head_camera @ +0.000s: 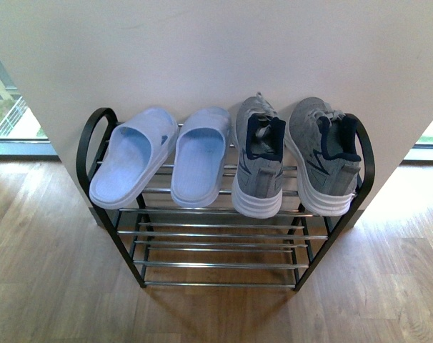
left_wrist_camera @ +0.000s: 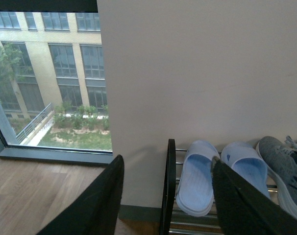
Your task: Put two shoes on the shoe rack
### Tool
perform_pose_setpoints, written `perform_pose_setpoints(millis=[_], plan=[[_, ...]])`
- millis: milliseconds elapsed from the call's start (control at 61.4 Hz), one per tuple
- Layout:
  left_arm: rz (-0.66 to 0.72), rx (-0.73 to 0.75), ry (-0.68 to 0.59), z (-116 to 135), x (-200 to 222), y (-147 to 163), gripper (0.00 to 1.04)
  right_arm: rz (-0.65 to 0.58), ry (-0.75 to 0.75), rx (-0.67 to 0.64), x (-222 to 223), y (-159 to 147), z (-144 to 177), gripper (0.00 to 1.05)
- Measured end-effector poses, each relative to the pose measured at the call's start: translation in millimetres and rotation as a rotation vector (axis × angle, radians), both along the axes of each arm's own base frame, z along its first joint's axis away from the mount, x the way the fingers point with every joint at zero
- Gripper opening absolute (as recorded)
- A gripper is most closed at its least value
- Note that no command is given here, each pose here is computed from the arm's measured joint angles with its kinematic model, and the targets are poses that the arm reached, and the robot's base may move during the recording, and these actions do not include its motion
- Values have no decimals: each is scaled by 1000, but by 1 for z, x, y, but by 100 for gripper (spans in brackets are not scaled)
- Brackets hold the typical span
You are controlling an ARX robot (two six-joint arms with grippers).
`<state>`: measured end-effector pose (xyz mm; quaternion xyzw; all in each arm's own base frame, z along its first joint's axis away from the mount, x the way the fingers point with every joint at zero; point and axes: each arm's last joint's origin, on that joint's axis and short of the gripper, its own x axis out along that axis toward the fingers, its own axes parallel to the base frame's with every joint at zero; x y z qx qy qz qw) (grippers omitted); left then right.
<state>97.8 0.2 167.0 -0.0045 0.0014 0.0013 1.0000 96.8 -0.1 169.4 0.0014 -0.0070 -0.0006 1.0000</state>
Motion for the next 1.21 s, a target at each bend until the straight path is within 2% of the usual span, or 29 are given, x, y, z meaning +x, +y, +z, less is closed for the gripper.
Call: perform_pose_setpoints(millis=[261, 342, 1205], plan=[[0, 2, 0, 0, 0, 0, 97, 0, 0, 0, 0, 0, 0, 95], [0, 2, 0, 0, 0, 0, 95, 0, 0, 0, 0, 0, 0, 95], [0, 2, 0, 0, 0, 0, 95, 0, 0, 0, 0, 0, 0, 95]])
